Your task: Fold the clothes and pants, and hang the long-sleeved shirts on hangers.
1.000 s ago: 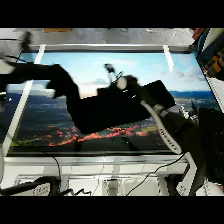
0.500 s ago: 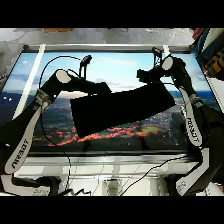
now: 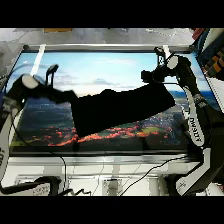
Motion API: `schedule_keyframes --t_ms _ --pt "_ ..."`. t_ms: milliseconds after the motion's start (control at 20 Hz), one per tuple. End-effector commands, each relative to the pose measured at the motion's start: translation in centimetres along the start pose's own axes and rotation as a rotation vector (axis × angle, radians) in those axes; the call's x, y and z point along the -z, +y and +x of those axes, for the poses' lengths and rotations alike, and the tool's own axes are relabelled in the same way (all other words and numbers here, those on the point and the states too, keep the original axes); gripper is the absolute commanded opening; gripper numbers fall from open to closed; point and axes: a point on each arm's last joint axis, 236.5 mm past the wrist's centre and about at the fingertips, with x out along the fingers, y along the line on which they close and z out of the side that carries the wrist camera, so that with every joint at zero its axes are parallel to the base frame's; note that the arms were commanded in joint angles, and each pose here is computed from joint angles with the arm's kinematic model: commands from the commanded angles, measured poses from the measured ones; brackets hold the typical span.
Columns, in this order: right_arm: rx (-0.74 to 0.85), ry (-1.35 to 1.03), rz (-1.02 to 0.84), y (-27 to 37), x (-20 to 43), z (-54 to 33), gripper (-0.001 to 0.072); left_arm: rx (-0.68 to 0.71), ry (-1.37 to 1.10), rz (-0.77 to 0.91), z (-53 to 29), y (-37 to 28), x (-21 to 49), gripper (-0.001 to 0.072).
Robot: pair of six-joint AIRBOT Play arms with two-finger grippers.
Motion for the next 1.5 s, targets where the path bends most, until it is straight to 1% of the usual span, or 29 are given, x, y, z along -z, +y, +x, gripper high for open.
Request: schedule_keyframes --t_ms 0,100,250,350,450,500,550,600,650,700,800,850,900,1000,1100,1200,1300,1350,1450 --pt "-0.001 0.003 -0.009 0.0 0.1 -0.1 0.0026 0.022 -0.055 -0.231 3.0 3.9 5.1 0.0579" --pt "-0.003 0.002 -0.009 0.1 0.0 -0.1 0.0026 0.019 -0.088 -0.308 5.4 5.0 6.6 0.0578" --pt "-0.008 0.001 -0.006 0.2 0.0 -0.1 0.0026 0.026 -0.026 -0.350 8.1 5.1 8.5 0.0578" --pt "-0.019 0.002 -0.002 0.5 0.0 -0.1 0.0026 0.035 -0.031 -0.408 9.6 5.3 8.4 0.0577" --pt "-0.034 0.001 0.002 0.9 0.0 -0.1 0.0026 0.085 -0.058 -0.428 10.6 4.7 7.6 0.0577" --pt "-0.033 0.001 0.001 0.9 0.0 -0.1 0.0026 0.123 -0.080 -0.408 10.8 3.9 7.0 0.0508" --pt "-0.034 0.000 0.001 0.9 0.0 -0.1 0.0026 0.151 -0.100 -0.384 10.8 3.2 6.4 0.0391" --pt "-0.033 0.000 0.001 0.9 0.0 -0.1 0.0027 0.173 -0.117 -0.368 10.8 2.4 5.8 0.0242" --pt "-0.032 0.001 0.001 0.9 0.0 -0.1 0.0026 0.186 -0.119 -0.352 10.7 1.8 5.5 0.0065" --pt "-0.032 0.002 -0.005 0.8 0.1 -0.1 0.0026 0.209 -0.114 -0.328 10.4 1.0 5.0 0.0009" --pt "-0.031 0.003 -0.006 0.8 0.1 -0.1 0.0026 0.262 -0.086 -0.272 9.0 -0.7 3.8 0.0006" --pt "-0.029 -0.001 -0.007 0.8 0.0 -0.3 0.0026 0.267 -0.060 -0.256 8.0 -1.2 3.2 0.0006" --pt "-0.021 -0.008 -0.010 0.6 -0.2 -0.5 0.0026 0.255 -0.024 -0.204 6.6 -1.8 2.6 0.0005" --pt "-0.003 -0.015 -0.017 0.1 -0.4 -1.0 0.0026 0.171 0.045 -0.078 3.0 -2.1 1.6 0.0005" --pt "0.000 0.013 -0.054 -0.1 0.3 -1.0 0.0026 0.044 0.097 0.032 -2.1 -1.8 0.4 0.0005" --pt "-0.004 0.046 -0.063 0.1 1.2 -0.8 0.0026 -0.093 0.102 0.105 -7.7 -1.5 -1.1 0.0005" --pt "-0.037 0.048 -0.069 1.6 1.3 -0.6 0.0026 -0.192 0.069 0.164 -13.1 -1.9 -2.4 0.0005" --pt "-0.062 0.043 -0.072 2.7 1.3 -0.4 0.0026 -0.221 0.028 0.190 -15.2 -2.5 -3.2 0.0005" --pt "-0.118 0.031 -0.088 5.7 1.4 0.3 0.0026 -0.235 -0.086 0.221 -17.9 -4.0 -5.2 0.0005"
